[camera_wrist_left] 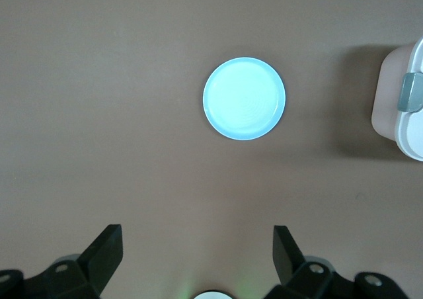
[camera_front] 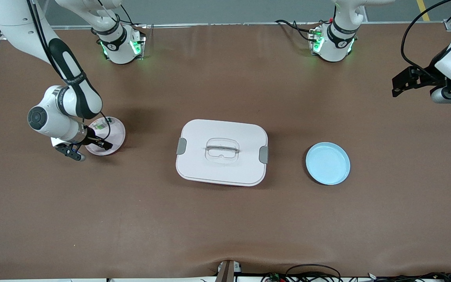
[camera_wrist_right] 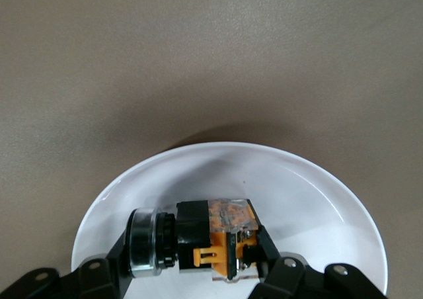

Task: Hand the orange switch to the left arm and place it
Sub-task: 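Close the right gripper on the orange switch's black body, then lift the switch with the right gripper and carry it over the box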

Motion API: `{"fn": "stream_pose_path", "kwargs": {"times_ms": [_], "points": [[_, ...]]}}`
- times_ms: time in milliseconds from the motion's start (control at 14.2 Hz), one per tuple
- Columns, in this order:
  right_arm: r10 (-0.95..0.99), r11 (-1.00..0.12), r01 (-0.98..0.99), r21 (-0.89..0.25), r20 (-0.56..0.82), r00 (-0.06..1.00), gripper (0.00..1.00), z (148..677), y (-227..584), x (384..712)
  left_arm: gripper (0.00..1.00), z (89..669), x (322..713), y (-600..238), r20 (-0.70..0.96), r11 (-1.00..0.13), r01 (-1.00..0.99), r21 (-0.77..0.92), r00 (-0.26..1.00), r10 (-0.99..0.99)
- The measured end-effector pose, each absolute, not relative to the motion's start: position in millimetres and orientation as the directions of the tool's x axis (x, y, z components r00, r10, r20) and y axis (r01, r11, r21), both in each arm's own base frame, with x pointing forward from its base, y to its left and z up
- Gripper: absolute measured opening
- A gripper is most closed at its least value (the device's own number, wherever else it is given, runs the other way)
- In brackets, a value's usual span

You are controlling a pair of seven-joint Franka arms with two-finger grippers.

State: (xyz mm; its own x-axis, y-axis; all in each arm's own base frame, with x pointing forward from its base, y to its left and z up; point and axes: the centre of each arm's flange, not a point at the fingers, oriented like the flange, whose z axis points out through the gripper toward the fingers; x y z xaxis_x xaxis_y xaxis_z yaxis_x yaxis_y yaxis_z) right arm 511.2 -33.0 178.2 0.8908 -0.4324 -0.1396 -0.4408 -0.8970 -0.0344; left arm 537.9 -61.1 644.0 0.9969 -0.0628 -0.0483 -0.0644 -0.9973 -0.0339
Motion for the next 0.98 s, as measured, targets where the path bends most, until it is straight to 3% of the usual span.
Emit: {"fn": "stream_pose_path", "kwargs": {"times_ms": [492, 984], "points": [[-0.396, -0.912, -0.409, -0.038, -0.178, 0.901, 0.73, 200, -17, 515, 1.00, 644, 538, -61, -0.048, -0.997, -0.064, -0.034, 0.997, -0.063], [-0.364, -0.921, -0.390, -0.023, -0.311, 0.878, 0.73, 342, 27, 526, 1.00, 644, 538, -63, -0.049, -0.997, -0.068, -0.034, 0.997, -0.066]]}}
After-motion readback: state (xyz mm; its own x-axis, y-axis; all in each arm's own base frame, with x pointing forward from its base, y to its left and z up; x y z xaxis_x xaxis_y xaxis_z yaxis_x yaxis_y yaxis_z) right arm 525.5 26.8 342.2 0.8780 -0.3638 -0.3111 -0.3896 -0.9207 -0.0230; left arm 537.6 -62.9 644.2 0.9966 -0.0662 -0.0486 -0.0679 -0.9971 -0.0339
